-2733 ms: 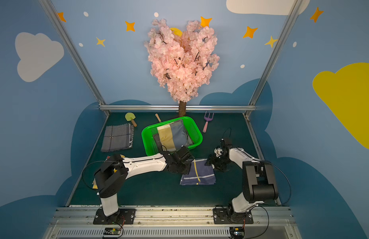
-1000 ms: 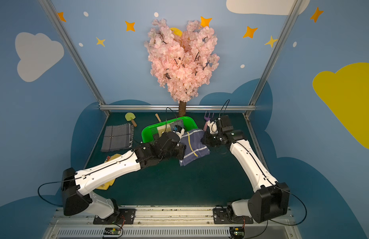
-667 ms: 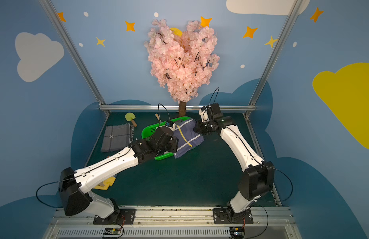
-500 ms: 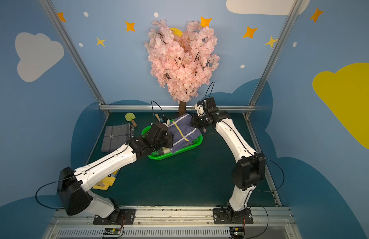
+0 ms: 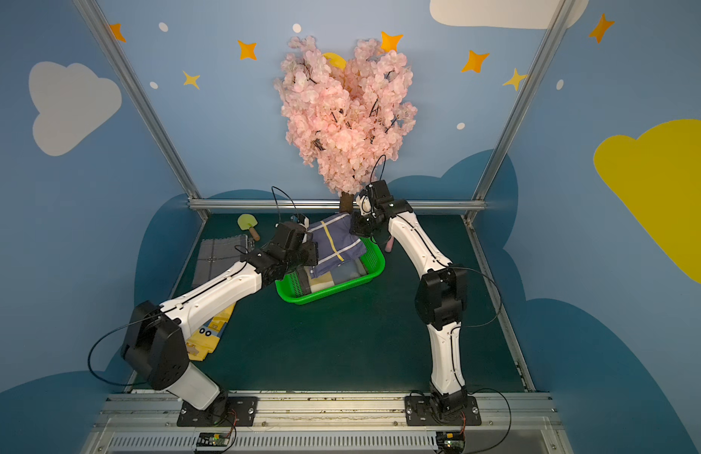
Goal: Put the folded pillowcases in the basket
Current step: Place the pillowcase in the basket.
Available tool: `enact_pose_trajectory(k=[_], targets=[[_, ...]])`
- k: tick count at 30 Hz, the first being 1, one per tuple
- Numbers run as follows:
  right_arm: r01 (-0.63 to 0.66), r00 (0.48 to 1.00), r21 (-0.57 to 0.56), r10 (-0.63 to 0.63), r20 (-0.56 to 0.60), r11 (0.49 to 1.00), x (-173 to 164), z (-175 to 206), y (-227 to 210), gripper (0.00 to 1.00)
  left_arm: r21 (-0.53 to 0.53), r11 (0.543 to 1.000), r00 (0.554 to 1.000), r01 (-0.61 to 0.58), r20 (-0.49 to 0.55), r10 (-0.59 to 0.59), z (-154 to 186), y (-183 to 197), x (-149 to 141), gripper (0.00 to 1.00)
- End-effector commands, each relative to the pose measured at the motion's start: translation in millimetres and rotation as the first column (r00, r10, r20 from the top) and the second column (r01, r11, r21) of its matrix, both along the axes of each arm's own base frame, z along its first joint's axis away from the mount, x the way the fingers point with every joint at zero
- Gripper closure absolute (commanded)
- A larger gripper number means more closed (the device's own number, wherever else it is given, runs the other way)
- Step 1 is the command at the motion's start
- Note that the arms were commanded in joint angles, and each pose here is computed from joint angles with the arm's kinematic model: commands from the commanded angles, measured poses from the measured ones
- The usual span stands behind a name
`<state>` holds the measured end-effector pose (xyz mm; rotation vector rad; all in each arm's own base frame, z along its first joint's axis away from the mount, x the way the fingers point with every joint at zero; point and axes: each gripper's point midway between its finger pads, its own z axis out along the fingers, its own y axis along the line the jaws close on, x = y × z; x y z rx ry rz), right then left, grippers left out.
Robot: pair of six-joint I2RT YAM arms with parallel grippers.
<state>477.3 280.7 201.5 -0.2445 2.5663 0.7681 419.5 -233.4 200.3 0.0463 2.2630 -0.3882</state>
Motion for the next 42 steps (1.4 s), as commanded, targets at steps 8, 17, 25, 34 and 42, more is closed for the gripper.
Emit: enact_pose_trajectory(k=[8, 17, 25, 34, 42], targets=[[0.017, 0.999, -0.064, -0.020, -0.036, 0.998, 24.0, -45.6, -3.6, 1.00, -0.034, 0.999, 0.994, -0.034, -0.104, 0.030, -59.3, 9.8, 21.2, 0.97], [0.030, 0.997, -0.073, -0.035, -0.075, 0.997, 37.0, -78.7, 2.2, 1.00, -0.019, 0.998, 0.981, -0.060, -0.187, 0.055, -99.9, 18.8, 29.1, 0.97], [0.048, 0.994, -0.087, -0.056, -0.090, 0.995, 41.6, -96.1, 1.8, 1.00, 0.019, 0.996, 0.968, -0.087, -0.234, 0.089, -124.0, 25.7, 31.2, 0.83], [0.071, 0.996, -0.104, -0.076, -0.049, 0.992, 42.6, -84.7, -3.4, 0.36, 0.047, 0.992, 0.971, -0.115, -0.207, 0.122, -110.2, 40.6, 31.0, 0.04], [0.085, 0.993, -0.058, -0.080, 0.084, 0.995, 33.6, -35.5, -5.0, 0.29, 0.067, 0.986, 0.980, -0.154, -0.119, 0.162, -58.4, 64.0, 24.0, 0.02]])
